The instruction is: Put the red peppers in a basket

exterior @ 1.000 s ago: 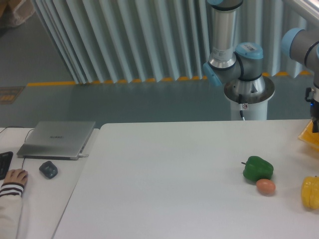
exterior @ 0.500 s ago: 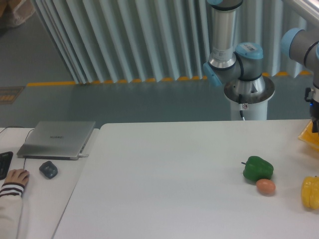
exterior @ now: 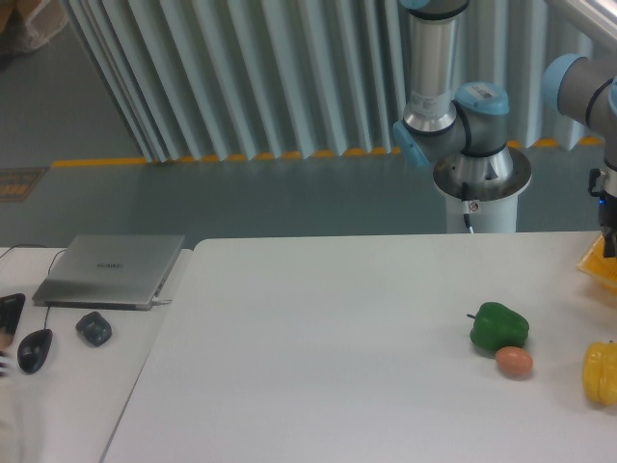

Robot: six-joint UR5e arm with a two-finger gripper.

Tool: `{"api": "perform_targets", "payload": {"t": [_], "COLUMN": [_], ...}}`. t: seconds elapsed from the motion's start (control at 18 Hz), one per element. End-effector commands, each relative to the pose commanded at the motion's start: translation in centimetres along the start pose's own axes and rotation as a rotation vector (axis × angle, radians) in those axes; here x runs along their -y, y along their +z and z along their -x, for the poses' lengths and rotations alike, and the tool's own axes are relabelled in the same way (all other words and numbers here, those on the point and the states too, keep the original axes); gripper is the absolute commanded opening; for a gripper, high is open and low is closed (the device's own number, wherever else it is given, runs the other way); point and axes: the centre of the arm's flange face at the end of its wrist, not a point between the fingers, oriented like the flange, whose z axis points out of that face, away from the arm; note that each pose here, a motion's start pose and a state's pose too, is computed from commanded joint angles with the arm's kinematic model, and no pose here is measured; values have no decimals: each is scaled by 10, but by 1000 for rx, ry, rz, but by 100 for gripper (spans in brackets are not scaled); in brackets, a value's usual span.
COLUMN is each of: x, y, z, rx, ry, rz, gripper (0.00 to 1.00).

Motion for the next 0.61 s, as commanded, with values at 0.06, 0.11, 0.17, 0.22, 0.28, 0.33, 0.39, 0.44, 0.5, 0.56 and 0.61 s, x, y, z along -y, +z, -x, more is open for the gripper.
{"api": "perform_targets", "payload": {"t": [0.06, 0.11, 0.17, 0.22, 0.28, 0.33, 0.39, 0.44, 0.5, 0.56, 0.61], "x": [0, -2, -2, -3, -6, -8, -8, -7, -6, -4, -2], "y": [-1, -1, 0, 2, 2, 1, 2, 2, 2, 5, 8], "z": [0, -1, -1, -1, -1, -2, -1, -1, -2, -2, -2], "rx": [1, 0, -4, -10, -12, -9, -11, -12, -11, -13, -17], "ry": [0, -3, -3, -5, -9, -11, -14, -26, -55, -78, -92], "rz": [2, 0, 7, 13, 12, 14, 15, 17, 16, 9, 7], "gripper": [100, 100, 100, 100, 100, 100, 100, 100, 100, 100, 100]}}
